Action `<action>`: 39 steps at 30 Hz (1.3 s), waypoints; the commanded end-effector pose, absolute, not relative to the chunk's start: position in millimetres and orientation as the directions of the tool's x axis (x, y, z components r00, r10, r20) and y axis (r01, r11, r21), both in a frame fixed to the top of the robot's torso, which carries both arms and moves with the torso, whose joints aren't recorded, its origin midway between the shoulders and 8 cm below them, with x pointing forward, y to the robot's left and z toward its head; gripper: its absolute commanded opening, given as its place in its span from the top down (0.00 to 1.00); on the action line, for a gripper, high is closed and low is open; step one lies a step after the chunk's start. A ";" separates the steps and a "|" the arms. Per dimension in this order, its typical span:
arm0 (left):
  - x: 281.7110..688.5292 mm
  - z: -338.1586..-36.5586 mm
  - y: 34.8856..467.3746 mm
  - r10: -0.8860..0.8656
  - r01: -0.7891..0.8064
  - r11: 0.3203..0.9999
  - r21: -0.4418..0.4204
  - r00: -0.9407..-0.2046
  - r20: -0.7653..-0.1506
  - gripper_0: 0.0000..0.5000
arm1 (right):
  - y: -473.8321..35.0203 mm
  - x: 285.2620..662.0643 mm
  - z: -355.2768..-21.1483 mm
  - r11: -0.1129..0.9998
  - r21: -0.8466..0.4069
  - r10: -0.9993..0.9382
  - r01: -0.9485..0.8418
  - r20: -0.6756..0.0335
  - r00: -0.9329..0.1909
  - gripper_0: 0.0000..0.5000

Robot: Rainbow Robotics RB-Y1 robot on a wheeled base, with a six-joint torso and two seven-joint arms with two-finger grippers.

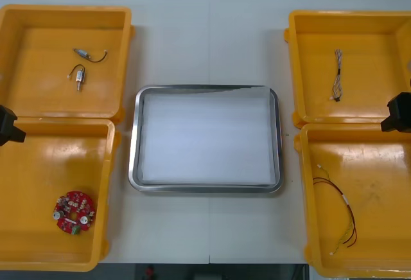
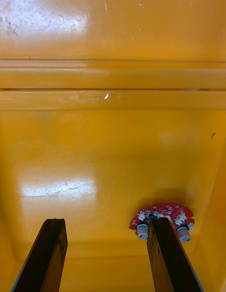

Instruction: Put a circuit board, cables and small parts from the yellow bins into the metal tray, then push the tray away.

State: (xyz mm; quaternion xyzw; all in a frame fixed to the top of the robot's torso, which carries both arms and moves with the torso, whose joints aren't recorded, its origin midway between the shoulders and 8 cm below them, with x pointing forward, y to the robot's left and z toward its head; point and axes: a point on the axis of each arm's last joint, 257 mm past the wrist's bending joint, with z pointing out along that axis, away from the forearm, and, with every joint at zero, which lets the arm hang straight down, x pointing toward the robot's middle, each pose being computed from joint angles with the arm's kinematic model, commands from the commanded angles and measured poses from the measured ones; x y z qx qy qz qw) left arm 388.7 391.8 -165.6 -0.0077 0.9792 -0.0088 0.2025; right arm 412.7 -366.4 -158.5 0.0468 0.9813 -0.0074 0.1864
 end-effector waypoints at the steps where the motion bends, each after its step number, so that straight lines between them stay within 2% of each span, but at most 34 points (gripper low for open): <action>1: 391.8 -147.9 405.1 0.016 0.002 0.999 0.032 -0.904 -0.426 0.00 | -363.6 416.9 -149.8 0.998 0.000 0.052 0.057 -0.403 -0.914 0.00; 4: 391.8 -147.9 405.1 0.016 0.002 0.999 0.032 -0.904 -0.426 0.00 | -363.6 416.9 -149.8 0.998 0.000 0.052 0.057 -0.403 -0.914 0.00; 5: 391.8 -147.9 405.1 0.016 0.002 0.999 0.032 -0.904 -0.426 0.00 | -359.4 403.2 -171.8 0.999 -0.003 0.038 0.041 -0.347 -0.937 0.00; 6: 391.8 -147.9 405.1 0.016 0.002 0.999 0.032 -0.904 -0.426 0.00 | -355.7 399.6 -176.2 0.999 0.008 0.032 0.031 -0.331 -0.943 0.00; 10: 391.8 -147.9 405.1 0.016 0.002 0.999 0.032 -0.904 -0.426 0.00 | -344.4 398.6 -169.1 1.000 0.014 -0.019 -0.025 -0.345 -0.938 0.00; 19: 391.8 -147.9 405.1 0.016 0.002 0.999 0.032 -0.904 -0.426 0.00 | -328.4 373.7 -172.3 0.993 0.019 -0.109 -0.121 -0.310 -0.944 0.00; 28: 391.8 -147.9 405.1 0.016 0.002 0.999 0.032 -0.904 -0.426 0.00 | -323.2 354.4 -192.7 0.980 -0.014 -0.192 -0.198 -0.328 -0.925 0.00; 29: 383.0 -160.2 407.6 0.012 -0.002 0.999 0.035 -0.920 -0.392 0.00 | -323.3 352.4 -195.6 0.979 -0.016 -0.197 -0.203 -0.329 -0.924 0.00; 39: 372.5 -162.9 410.6 0.084 0.068 0.996 0.060 -0.931 -0.356 0.00 | -329.2 339.4 -212.6 0.949 -0.060 -0.312 -0.309 -0.303 -0.900 0.00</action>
